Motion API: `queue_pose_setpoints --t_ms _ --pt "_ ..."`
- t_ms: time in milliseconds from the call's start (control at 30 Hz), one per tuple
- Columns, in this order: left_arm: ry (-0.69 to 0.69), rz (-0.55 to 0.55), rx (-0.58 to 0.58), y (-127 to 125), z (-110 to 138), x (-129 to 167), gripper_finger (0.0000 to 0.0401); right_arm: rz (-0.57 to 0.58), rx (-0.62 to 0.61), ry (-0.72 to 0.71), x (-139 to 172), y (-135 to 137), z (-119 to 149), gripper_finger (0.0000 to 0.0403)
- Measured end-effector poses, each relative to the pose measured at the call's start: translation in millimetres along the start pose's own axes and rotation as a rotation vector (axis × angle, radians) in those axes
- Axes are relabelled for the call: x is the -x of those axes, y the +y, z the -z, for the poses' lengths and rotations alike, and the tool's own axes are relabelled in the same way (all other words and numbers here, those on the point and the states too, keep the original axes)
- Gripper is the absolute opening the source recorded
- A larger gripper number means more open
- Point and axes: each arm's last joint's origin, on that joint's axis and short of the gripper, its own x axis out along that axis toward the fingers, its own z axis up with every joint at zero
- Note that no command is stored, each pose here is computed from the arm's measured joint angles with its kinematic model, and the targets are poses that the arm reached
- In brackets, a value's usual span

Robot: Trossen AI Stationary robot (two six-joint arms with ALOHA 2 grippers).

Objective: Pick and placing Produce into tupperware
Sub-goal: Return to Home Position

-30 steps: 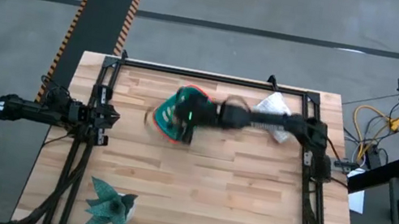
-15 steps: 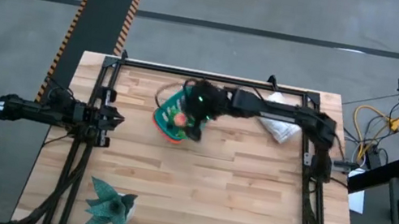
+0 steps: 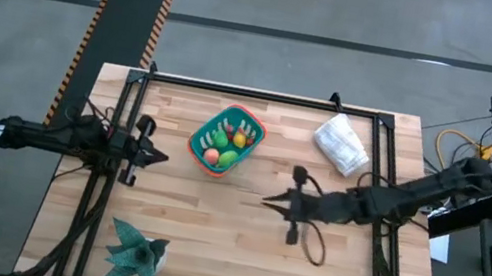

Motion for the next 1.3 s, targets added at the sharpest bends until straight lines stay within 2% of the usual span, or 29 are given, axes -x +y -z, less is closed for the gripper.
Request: queue_pose_setpoints --t_ms 100,300,467,567,633,767,833,1033,1100,1233,1300 --pt "-0.008 -0.016 -0.002 0.6 -2.7 0.6 0.0000 0.031 -0.041 -0.084 3.9 2.0 29.6 0.0014" --pt "0.004 -0.064 -0.029 1.1 6.2 2.6 0.0000 0.023 -0.074 -0.252 18.1 4.3 78.9 0.0008" --pt "0.016 -0.142 -0.036 3.1 8.1 4.5 0.0000 -0.044 -0.111 -0.285 8.9 -30.7 97.9 0.0008" --pt "0.026 -0.147 -0.036 3.2 9.1 4.9 0.0000 0.026 -0.122 -0.201 6.2 -58.7 111.1 0.0008" --pt "0.029 -0.148 -0.036 3.2 9.4 4.7 0.0000 0.062 -0.131 -0.190 15.2 -67.0 119.5 0.0008" --pt "0.029 -0.149 -0.036 3.3 9.3 4.8 0.0000 -0.002 -0.164 -0.261 47.0 -54.5 129.9 0.0008" --pt "0.028 -0.153 -0.039 3.4 9.2 5.0 0.0000 0.016 -0.172 -0.300 62.4 -45.8 133.9 0.0008" --pt "0.046 -0.164 -0.054 3.6 10.7 5.0 0.0000 0.072 -0.171 -0.299 90.7 -30.0 145.8 0.0008" --pt "0.068 -0.180 -0.055 3.9 12.6 5.3 0.0000 0.109 -0.126 -0.307 98.3 -29.6 142.3 0.0008" --pt "0.093 -0.224 -0.057 5.1 14.6 5.3 0.0000 0.093 -0.048 -0.372 117.1 -37.0 121.5 0.0008" --pt "0.097 -0.230 -0.057 5.2 15.1 5.3 0.0000 0.106 -0.034 -0.368 123.1 -43.7 120.7 0.0008"
